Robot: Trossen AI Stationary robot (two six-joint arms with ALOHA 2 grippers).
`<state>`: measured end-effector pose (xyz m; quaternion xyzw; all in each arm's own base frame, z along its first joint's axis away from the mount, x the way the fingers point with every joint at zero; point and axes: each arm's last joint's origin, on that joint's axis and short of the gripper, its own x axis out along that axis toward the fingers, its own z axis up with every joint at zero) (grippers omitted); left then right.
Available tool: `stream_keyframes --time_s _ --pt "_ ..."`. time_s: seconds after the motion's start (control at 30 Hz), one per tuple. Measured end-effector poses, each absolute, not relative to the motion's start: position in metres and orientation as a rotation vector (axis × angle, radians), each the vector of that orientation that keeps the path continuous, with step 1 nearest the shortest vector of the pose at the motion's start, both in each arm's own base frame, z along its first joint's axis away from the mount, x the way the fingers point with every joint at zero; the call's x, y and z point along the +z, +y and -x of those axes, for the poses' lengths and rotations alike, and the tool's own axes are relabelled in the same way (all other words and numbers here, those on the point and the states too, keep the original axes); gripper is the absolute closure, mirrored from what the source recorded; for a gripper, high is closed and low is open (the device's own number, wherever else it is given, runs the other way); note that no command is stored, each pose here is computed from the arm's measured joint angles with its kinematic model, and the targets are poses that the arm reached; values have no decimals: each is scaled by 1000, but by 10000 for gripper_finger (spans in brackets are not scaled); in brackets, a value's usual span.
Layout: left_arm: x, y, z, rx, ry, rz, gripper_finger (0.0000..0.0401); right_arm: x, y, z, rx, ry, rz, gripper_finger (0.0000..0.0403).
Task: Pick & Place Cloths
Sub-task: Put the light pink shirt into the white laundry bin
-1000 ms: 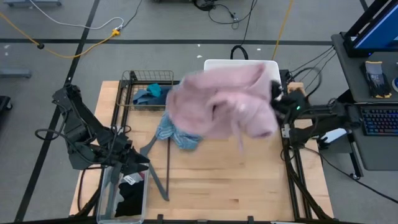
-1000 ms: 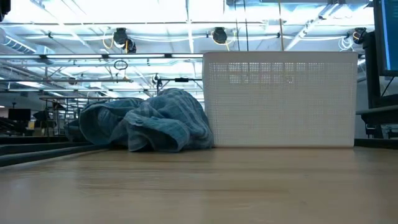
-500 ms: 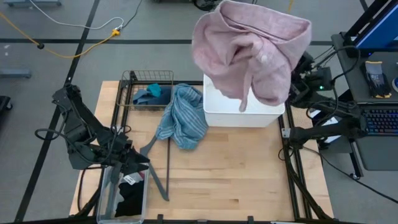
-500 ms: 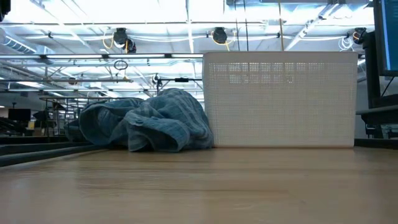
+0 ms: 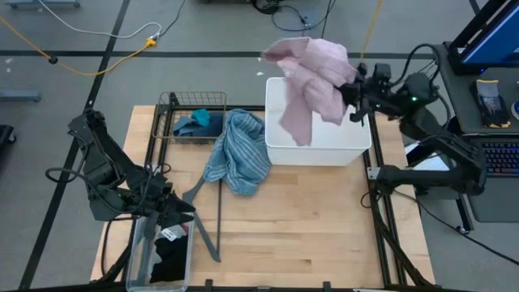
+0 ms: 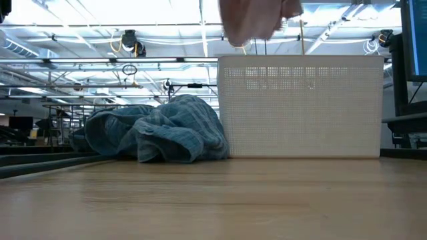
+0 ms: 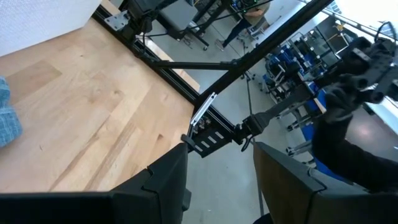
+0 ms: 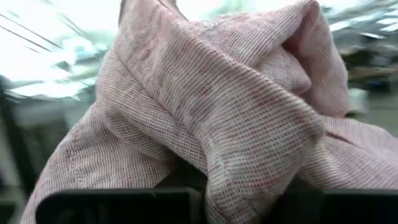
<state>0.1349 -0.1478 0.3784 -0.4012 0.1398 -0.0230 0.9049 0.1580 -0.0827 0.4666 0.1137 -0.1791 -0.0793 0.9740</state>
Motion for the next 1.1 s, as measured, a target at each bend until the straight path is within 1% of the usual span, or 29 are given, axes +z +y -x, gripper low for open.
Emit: stream_keyframes --time_s 0.07,0.23,0.33,0.43,0.63,0.8,1.1 --pt "378 -148 -135 -47 289 829 215 464 -83 -149 -224 -316 -208 368" --pt "378 -148 -135 -47 289 828 215 456 -80 -129 -317 -207 -169 368" --pt "378 -148 -135 -47 289 829 215 446 -79 -122 -381 -102 -175 368" --pt "378 -148 -135 -47 289 829 215 432 -79 -121 -400 34 -187 368" --pt "378 -148 -135 -48 289 829 215 406 -85 -129 -471 261 -221 368" --pt "378 -148 -135 -47 289 829 215 379 -93 -141 -470 365 -270 368" --pt "378 -148 -135 -48 289 829 215 308 -105 -158 -484 599 -405 368"
